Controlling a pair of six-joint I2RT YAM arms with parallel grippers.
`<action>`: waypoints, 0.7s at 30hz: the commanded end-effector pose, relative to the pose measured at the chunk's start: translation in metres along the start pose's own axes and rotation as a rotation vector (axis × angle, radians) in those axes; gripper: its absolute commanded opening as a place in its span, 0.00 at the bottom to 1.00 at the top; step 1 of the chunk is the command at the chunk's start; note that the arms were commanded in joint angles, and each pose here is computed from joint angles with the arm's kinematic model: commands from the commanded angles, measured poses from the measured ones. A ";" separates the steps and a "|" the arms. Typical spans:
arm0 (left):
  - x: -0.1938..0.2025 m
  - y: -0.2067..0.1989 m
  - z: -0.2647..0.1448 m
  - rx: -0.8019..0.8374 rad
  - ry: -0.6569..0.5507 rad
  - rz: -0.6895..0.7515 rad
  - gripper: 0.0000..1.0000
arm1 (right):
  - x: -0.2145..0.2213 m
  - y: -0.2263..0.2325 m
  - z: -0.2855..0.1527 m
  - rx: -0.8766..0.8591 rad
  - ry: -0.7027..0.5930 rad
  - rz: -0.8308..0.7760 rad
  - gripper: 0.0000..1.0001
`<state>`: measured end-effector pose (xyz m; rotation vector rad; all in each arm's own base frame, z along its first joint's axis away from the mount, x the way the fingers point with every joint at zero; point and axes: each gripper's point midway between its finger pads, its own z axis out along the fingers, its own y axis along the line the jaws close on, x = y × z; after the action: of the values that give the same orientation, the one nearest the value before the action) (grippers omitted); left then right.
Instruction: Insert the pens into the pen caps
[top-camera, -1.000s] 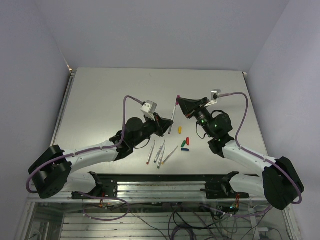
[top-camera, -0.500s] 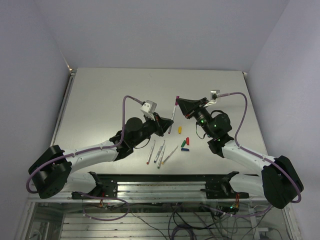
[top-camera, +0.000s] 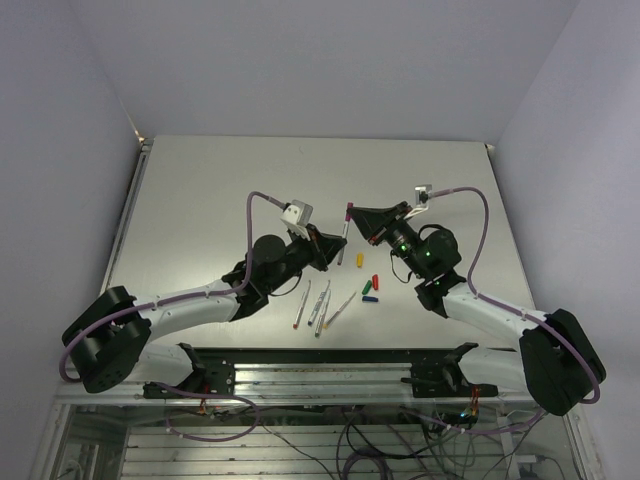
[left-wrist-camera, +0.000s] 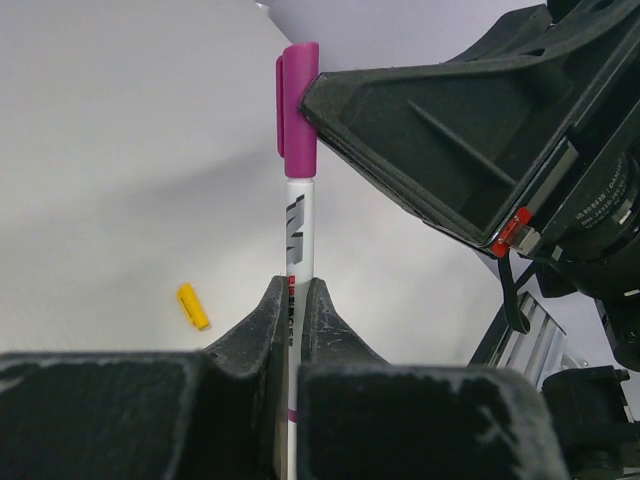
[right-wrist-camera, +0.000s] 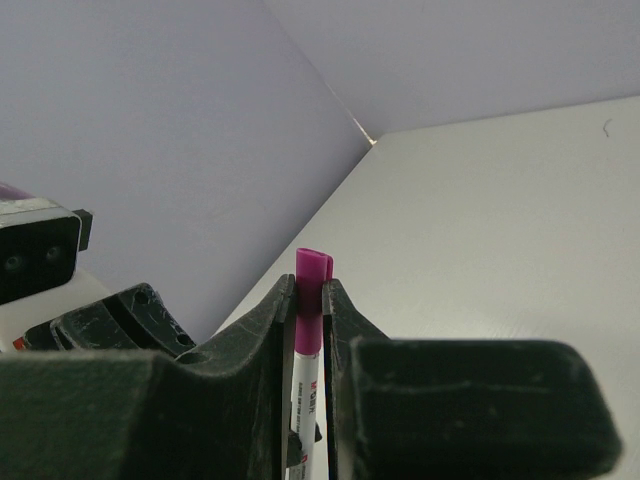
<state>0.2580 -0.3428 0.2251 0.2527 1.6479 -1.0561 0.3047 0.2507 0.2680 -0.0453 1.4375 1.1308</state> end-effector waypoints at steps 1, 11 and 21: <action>-0.031 -0.010 0.005 0.035 -0.106 -0.007 0.07 | 0.017 -0.002 -0.007 -0.007 0.059 0.025 0.00; -0.051 -0.007 -0.001 0.032 -0.198 -0.017 0.07 | 0.046 -0.012 -0.005 0.026 0.211 0.004 0.00; -0.105 0.013 -0.005 0.017 -0.368 -0.022 0.07 | 0.093 -0.032 -0.019 0.130 0.425 -0.053 0.00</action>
<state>0.2830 -0.3164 0.2222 0.1663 1.6061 -1.0079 0.3039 0.2687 0.2300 -0.1495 1.6432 1.0753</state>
